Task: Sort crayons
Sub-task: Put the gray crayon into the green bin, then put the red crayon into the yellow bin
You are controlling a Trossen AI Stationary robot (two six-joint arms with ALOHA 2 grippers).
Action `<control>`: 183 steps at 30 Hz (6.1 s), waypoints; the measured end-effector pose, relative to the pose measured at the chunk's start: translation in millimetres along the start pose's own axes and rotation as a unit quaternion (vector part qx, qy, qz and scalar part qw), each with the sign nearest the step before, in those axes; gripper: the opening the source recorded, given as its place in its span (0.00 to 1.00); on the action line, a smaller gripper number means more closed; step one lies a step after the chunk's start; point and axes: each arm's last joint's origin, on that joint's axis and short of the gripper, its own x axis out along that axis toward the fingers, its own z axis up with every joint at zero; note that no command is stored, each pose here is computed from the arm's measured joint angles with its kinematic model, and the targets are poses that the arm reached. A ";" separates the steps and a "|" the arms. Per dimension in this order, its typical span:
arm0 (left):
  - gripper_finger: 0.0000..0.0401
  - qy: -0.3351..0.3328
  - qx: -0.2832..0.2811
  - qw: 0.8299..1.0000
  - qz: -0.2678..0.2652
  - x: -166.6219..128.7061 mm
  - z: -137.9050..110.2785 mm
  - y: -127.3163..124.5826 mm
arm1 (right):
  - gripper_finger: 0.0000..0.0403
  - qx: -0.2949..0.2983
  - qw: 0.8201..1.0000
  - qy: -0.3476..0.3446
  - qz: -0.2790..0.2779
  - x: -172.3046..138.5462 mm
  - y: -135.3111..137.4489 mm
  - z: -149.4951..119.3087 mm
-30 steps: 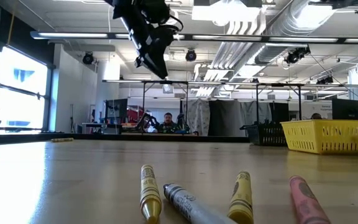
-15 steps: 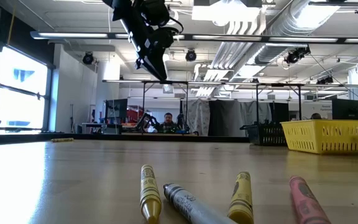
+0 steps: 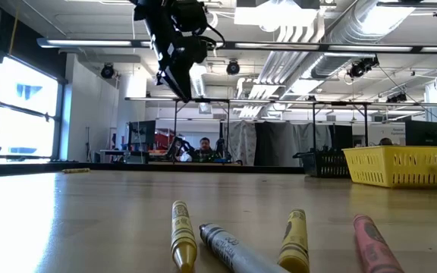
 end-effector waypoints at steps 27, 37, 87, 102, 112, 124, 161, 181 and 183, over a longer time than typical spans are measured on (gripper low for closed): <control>0.17 0.064 -0.056 0.996 -0.002 -155.8 -126.0 -87.2 | 0.28 -0.070 0.976 -0.197 -0.050 -18.6 -11.9 74.6; 0.17 -0.061 -0.105 0.993 -0.015 -203.3 -177.8 -108.2 | 0.28 0.080 0.966 -0.242 0.041 -36.3 -17.7 139.3; 0.17 -0.112 0.172 0.976 -0.070 -238.8 -214.7 -75.9 | 0.28 0.448 0.822 -0.132 0.325 53.4 74.5 155.9; 0.17 -0.180 0.103 0.972 -0.109 -260.0 -236.7 -32.1 | 0.28 0.460 0.850 -0.075 0.248 51.1 94.4 156.8; 0.17 -0.182 0.100 0.973 -0.104 -259.6 -235.9 -32.8 | 0.28 0.480 0.851 -0.077 0.199 70.6 120.2 175.6; 0.17 -0.188 0.116 0.971 -0.096 -259.7 -235.7 -32.5 | 0.22 0.491 0.863 -0.107 0.052 61.3 134.4 178.2; 0.17 -0.265 0.039 0.953 -0.139 -267.4 -219.3 -47.9 | 0.01 0.260 0.923 -0.271 -0.082 -56.6 34.4 261.0; 0.17 -0.244 -0.038 0.969 -0.023 -228.9 -183.6 -109.8 | 0.01 0.078 0.950 -0.249 -0.173 -121.0 -116.9 346.5; 0.17 -0.240 -0.043 0.970 -0.015 -224.2 -180.8 -115.8 | 0.01 0.082 0.949 -0.251 -0.170 -120.9 -125.4 338.2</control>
